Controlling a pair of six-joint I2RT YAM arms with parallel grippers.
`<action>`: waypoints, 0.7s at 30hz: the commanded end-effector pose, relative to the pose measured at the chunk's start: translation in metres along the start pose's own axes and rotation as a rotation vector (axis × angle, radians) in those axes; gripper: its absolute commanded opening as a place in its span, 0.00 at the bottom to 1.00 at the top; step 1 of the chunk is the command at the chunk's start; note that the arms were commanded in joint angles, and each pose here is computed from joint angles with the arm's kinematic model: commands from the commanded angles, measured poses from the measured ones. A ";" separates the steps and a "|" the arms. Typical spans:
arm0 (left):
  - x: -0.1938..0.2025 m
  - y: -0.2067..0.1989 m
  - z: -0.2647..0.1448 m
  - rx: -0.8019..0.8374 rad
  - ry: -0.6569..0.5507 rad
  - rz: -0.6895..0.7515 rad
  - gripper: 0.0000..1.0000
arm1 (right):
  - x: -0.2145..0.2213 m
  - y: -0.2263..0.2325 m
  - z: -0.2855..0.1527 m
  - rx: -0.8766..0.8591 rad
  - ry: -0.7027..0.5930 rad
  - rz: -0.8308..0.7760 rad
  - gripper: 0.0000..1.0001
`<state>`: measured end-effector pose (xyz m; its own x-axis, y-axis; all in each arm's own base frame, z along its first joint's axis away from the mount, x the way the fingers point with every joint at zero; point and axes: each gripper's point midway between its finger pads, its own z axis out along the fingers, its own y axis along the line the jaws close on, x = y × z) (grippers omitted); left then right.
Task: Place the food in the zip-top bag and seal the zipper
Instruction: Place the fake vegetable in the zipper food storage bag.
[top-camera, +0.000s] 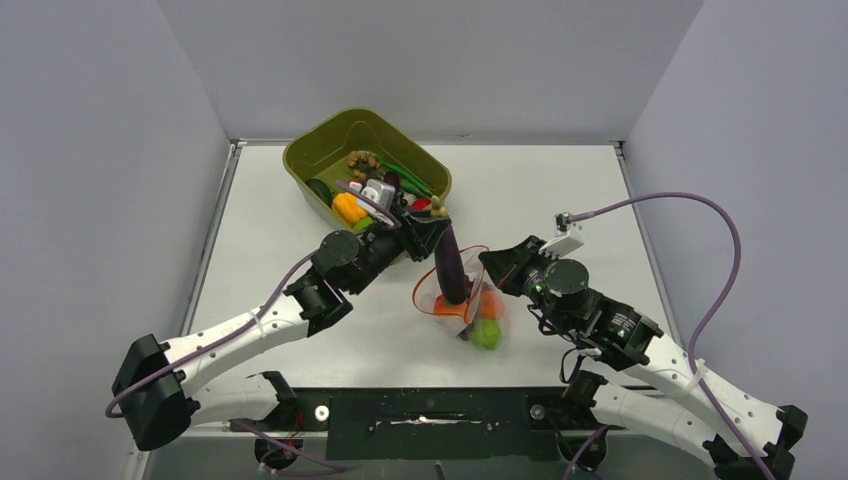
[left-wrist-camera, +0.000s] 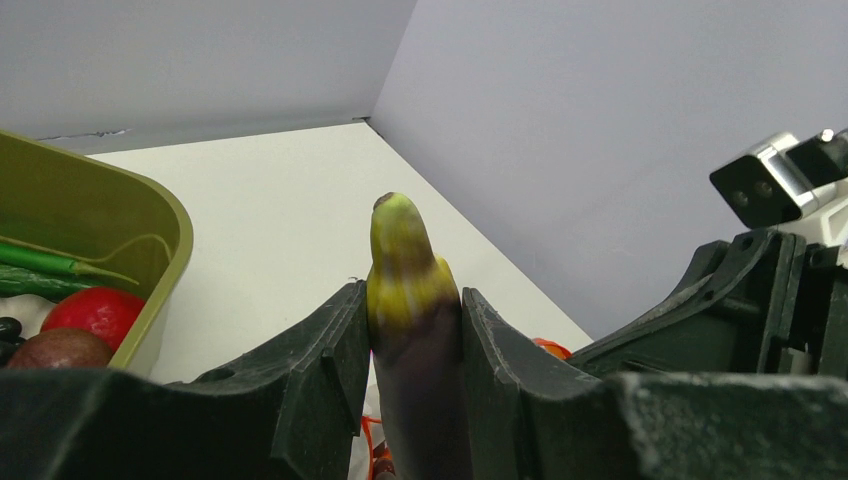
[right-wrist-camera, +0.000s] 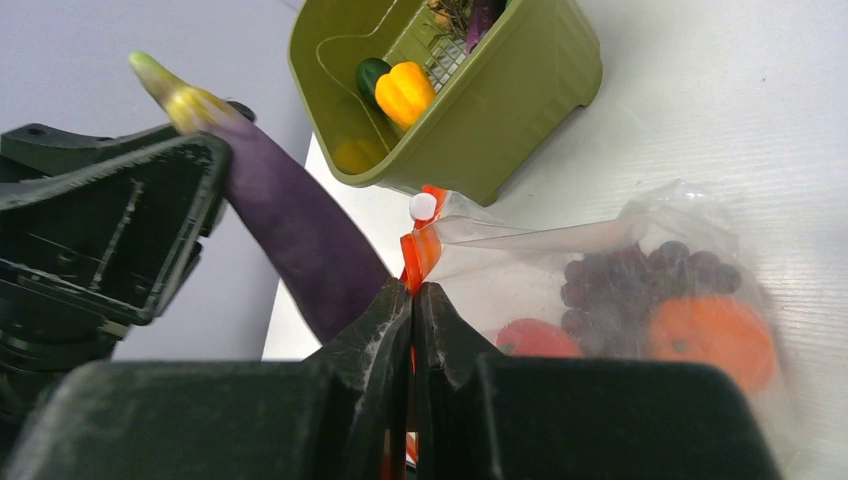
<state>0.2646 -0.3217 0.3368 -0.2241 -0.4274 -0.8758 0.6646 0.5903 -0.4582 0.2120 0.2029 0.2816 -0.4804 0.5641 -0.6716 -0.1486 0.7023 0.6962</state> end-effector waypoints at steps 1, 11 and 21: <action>-0.020 -0.016 0.005 0.033 -0.136 0.050 0.11 | -0.024 0.028 -0.003 -0.098 -0.080 0.118 0.00; 0.012 -0.017 0.012 0.003 -0.139 0.140 0.12 | -0.025 0.029 -0.007 -0.113 -0.083 0.162 0.00; 0.048 -0.022 0.009 -0.009 -0.106 0.190 0.12 | -0.027 0.027 -0.008 -0.107 -0.095 0.166 0.00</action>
<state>0.2474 -0.3612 0.2825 -0.0829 -0.3083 -0.9477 0.6781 0.6794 -0.2803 0.2092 0.2036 0.2835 -0.4887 0.6272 -0.6064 -0.1175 0.6414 0.7581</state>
